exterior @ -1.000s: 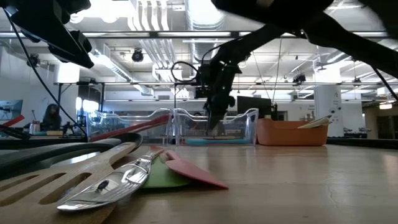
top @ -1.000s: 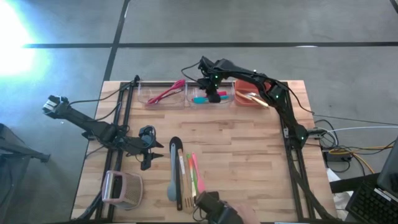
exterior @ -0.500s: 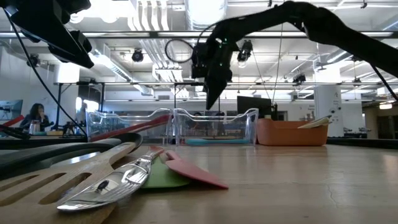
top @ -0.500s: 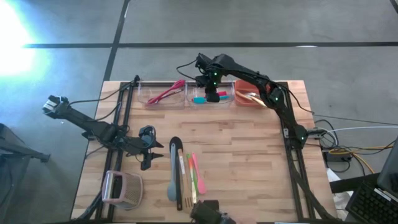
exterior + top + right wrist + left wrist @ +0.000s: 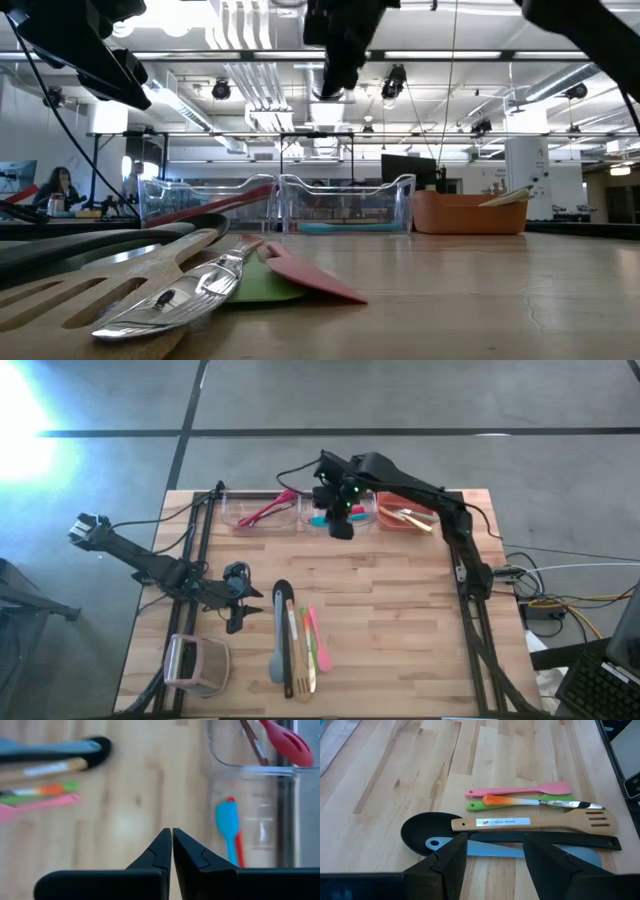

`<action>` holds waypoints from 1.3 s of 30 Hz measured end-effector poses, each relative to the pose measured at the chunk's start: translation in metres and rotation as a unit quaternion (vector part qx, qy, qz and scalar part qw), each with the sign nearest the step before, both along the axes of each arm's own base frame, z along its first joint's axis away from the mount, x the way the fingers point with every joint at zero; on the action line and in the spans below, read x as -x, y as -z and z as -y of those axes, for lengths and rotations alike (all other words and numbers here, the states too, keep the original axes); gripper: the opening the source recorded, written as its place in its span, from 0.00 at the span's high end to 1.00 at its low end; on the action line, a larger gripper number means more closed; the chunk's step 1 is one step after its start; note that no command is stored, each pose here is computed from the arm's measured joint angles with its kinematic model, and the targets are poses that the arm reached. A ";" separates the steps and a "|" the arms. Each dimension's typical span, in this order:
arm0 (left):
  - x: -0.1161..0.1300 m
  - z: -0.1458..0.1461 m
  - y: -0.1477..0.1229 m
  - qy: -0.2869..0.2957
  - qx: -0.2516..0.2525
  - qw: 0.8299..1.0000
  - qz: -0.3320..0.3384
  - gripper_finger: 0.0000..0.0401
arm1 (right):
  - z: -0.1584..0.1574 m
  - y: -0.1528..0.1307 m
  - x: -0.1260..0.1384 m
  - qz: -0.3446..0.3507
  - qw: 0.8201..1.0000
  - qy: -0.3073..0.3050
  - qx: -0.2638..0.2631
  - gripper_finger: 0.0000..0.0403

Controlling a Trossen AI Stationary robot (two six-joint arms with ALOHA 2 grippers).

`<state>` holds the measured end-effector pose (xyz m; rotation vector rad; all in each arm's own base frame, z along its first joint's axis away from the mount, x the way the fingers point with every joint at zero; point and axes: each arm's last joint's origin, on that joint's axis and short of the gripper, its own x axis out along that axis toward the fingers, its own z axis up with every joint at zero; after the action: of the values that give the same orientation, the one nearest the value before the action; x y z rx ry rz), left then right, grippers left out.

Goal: Pick & Place Kitchen Items
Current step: Put the gray serving spoon into the left transparent bin

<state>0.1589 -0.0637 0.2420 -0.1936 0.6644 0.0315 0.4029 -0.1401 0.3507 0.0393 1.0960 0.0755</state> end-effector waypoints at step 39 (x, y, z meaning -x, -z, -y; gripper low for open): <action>-0.005 0.003 -0.005 0.008 0.020 0.999 0.033 0.51 | -0.194 0.084 0.238 0.278 0.949 0.147 0.015 0.98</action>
<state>0.1641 -0.0666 0.2471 -0.2269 0.6014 -0.0027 0.1651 0.0537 0.2665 0.1454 0.5167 -0.1898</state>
